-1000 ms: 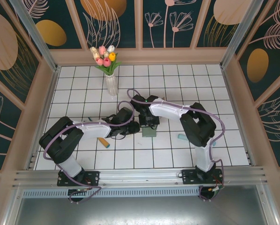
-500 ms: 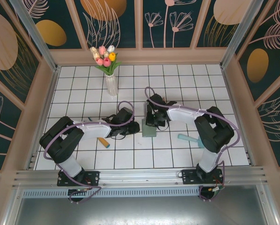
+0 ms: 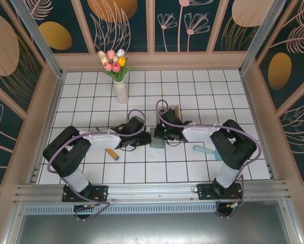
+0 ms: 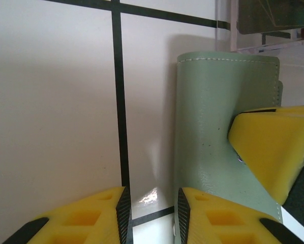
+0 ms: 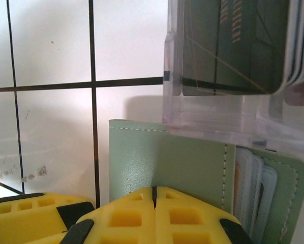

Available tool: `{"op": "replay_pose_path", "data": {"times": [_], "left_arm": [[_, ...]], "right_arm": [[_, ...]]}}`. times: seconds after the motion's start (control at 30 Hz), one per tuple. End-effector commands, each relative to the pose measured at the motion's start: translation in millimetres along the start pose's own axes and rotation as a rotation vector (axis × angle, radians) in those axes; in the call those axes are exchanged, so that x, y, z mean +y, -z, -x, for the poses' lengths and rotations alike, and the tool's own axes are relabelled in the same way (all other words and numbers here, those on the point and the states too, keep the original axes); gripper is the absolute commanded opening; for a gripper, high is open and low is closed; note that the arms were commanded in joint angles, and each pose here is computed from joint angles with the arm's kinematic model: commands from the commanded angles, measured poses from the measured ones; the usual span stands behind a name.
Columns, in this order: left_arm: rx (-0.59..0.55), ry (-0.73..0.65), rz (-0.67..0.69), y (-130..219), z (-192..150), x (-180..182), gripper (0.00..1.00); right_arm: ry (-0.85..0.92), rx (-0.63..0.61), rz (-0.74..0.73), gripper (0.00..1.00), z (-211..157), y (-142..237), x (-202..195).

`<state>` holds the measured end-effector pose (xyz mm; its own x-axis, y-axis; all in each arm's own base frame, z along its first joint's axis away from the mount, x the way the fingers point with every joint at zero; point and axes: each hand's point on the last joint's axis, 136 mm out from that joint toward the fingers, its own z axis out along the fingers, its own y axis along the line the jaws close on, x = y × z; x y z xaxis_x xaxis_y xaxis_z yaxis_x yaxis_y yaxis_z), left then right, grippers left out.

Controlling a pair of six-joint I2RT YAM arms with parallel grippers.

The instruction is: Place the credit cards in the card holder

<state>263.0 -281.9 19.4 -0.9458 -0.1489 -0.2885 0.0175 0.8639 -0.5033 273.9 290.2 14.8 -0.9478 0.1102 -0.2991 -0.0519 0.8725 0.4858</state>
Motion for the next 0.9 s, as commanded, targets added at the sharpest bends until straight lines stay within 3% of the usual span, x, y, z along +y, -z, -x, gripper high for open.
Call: {"op": "replay_pose_path", "data": {"times": [0.0,0.2,0.4,0.67,0.87], "left_arm": [[-0.003,-0.008,0.01,1,5,-1,0.34],[-0.009,-0.009,0.013,-1,9,-4,0.33],[-0.08,0.062,0.03,9,16,4,0.29],[-0.094,0.096,0.042,11,17,10,0.26],[-0.095,0.101,0.033,15,13,13,0.25]], "right_arm": [[-0.048,0.454,-0.679,0.0,-156,30,-182],[0.087,0.431,-0.711,0.0,-136,27,-169],[0.062,0.429,-0.669,0.0,-173,33,-174],[0.071,0.54,-0.719,0.0,-222,42,-193],[0.09,0.574,-0.759,0.0,-234,51,-188]]}}
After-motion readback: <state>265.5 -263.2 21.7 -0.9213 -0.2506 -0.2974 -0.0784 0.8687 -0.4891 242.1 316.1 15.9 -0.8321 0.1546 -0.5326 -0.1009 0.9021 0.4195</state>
